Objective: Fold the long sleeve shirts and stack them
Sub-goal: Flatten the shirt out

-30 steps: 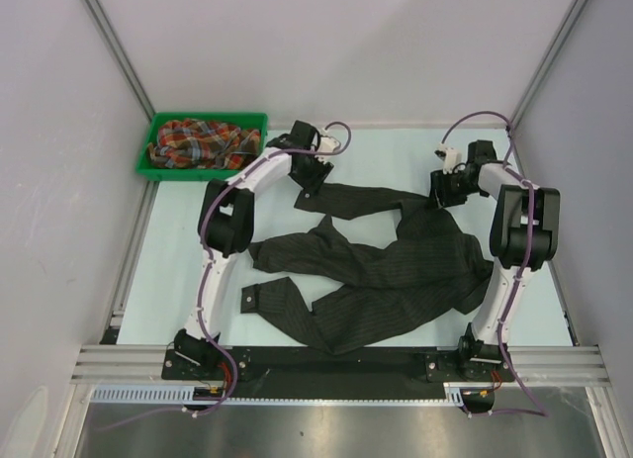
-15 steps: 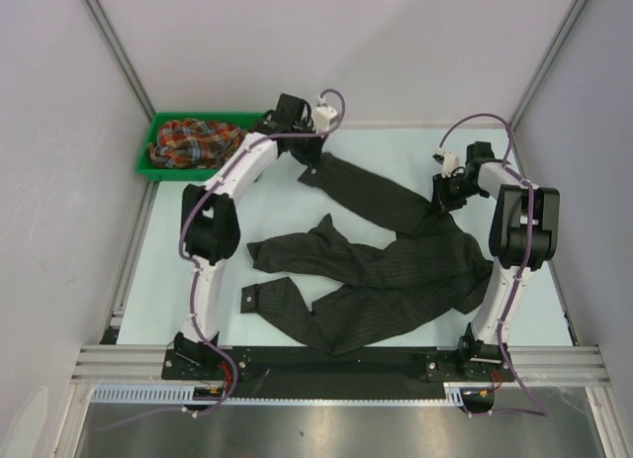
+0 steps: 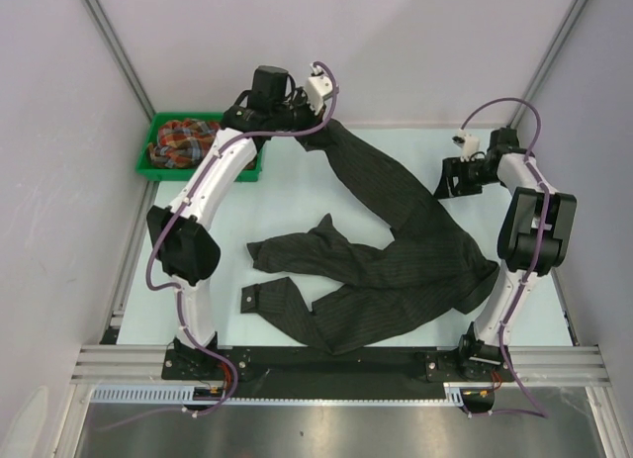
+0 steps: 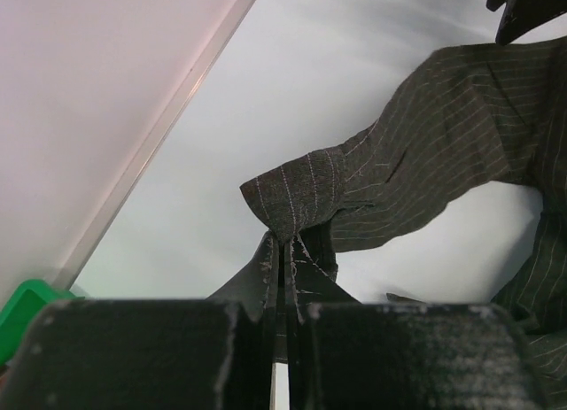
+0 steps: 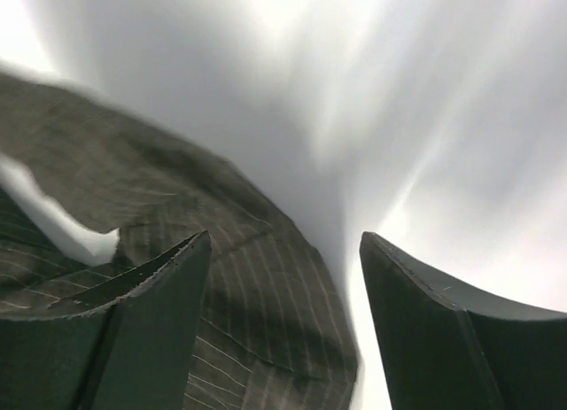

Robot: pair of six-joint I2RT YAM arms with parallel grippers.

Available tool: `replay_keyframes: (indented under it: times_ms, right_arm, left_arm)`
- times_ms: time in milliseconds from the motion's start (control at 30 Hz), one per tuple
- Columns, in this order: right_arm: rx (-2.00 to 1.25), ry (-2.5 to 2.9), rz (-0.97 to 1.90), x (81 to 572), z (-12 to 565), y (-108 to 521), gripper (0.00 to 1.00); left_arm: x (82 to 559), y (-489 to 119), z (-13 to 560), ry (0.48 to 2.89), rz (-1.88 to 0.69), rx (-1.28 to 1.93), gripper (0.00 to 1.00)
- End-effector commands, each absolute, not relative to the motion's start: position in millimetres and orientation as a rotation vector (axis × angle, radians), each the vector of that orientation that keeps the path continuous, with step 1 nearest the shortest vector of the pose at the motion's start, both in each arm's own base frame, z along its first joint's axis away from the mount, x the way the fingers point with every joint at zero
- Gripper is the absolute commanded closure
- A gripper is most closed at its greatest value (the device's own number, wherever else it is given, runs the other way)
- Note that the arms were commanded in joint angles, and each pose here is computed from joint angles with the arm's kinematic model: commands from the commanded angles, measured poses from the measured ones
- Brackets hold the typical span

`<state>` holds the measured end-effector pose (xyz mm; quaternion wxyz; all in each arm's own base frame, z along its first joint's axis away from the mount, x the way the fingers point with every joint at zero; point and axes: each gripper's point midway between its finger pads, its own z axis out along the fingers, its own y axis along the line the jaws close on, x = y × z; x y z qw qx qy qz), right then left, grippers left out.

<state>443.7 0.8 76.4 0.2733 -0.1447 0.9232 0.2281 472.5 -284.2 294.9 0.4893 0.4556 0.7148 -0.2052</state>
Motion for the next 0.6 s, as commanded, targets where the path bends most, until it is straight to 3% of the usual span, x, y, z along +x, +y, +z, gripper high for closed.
replay_keyframes:
  times_ms: [0, 233, 400, 467, 567]
  right_arm:
    - [-0.506, 2.399, 0.701, 453.6, 87.3, 28.0, 0.26]
    - [-0.554, 2.378, 0.711, 456.3, 76.2, 38.2, 0.18]
    - [-0.538, 2.381, 0.681, 472.0, 67.2, 41.9, 0.18]
    - [-0.559, 2.387, 0.694, 469.2, 63.3, 46.1, 0.22]
    - [-0.584, 2.395, 0.716, 461.7, 61.0, 50.7, 0.49]
  left_arm:
    - [474.2, -290.6, 317.4, 1.632, -0.478, 1.146, 1.0]
    - [476.7, -289.8, 315.2, 1.631, -0.463, 1.153, 1.0]
    - [470.2, -290.4, 322.6, 1.605, -0.479, 1.153, 1.0]
    - [469.0, -289.2, 329.1, 1.583, -0.465, 1.156, 1.0]
    - [465.5, -287.3, 341.7, 1.549, -0.455, 1.16, 1.0]
